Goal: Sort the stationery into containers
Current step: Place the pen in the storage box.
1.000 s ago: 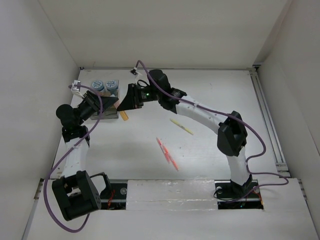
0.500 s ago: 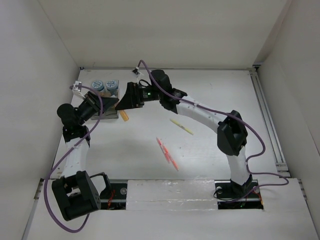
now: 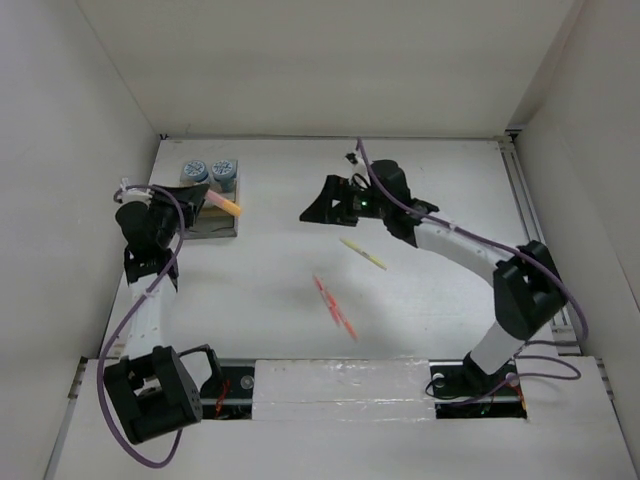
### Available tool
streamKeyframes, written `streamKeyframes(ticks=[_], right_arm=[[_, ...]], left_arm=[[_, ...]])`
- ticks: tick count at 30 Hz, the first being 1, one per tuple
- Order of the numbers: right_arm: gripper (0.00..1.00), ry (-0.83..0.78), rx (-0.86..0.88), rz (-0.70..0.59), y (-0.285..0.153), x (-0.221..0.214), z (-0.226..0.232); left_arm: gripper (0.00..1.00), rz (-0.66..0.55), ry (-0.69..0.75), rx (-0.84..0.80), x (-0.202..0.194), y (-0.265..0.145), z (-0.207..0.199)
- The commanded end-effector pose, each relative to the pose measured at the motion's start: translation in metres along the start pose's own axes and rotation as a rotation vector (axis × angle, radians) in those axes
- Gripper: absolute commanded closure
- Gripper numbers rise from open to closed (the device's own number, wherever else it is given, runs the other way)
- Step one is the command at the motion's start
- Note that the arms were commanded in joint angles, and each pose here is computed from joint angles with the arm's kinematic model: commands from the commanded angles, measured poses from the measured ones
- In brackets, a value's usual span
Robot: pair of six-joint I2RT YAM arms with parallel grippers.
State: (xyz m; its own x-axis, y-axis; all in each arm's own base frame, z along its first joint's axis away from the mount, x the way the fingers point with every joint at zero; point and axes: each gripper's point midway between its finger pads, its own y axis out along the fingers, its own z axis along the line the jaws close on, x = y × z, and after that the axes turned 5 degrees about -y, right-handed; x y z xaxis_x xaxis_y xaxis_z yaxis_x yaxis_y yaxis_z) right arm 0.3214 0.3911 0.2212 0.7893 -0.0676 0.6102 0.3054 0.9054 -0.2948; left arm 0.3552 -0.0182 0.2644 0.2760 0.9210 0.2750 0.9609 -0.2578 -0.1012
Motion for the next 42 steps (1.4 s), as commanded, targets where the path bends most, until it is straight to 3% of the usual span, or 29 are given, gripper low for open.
streamKeyframes(ticks=[1,5,11,13,23,37,41,42], right_arm=[[0.0,-0.127,-0.047,-0.165,-0.036,0.022,0.013],[0.0,-0.15,-0.108,-0.172,-0.062,-0.004,0.009],[0.0,-0.163,-0.078,-0.109,-0.072,-0.048,0.017],[0.0,-0.17,-0.075,-0.09,-0.069,-0.061,0.022],[0.0,-0.211,-0.071,-0.049,-0.064,-0.086,0.027],[0.0,-0.182,-0.054,0.005,-0.049,-0.112,0.027],[0.0,-0.182,-0.037,0.016,-0.045,-0.113,0.029],[0.0,-0.185,-0.032,0.009,-0.045,-0.109,0.032]], left_arm=[[1.0,-0.27,-0.153,0.109,0.047,0.009,0.023],[1.0,-0.461,-0.275,0.098,0.085,0.02,0.038],[1.0,-0.575,-0.29,0.103,0.125,0.045,0.041],[1.0,-0.609,-0.309,0.151,0.133,0.053,0.061],[1.0,-0.632,-0.302,0.246,0.136,0.097,0.09],[1.0,-0.605,-0.287,0.346,0.116,0.111,0.132],[0.9,-0.569,-0.303,0.349,0.109,0.116,0.139],[0.82,-0.569,-0.303,0.349,0.109,0.116,0.139]])
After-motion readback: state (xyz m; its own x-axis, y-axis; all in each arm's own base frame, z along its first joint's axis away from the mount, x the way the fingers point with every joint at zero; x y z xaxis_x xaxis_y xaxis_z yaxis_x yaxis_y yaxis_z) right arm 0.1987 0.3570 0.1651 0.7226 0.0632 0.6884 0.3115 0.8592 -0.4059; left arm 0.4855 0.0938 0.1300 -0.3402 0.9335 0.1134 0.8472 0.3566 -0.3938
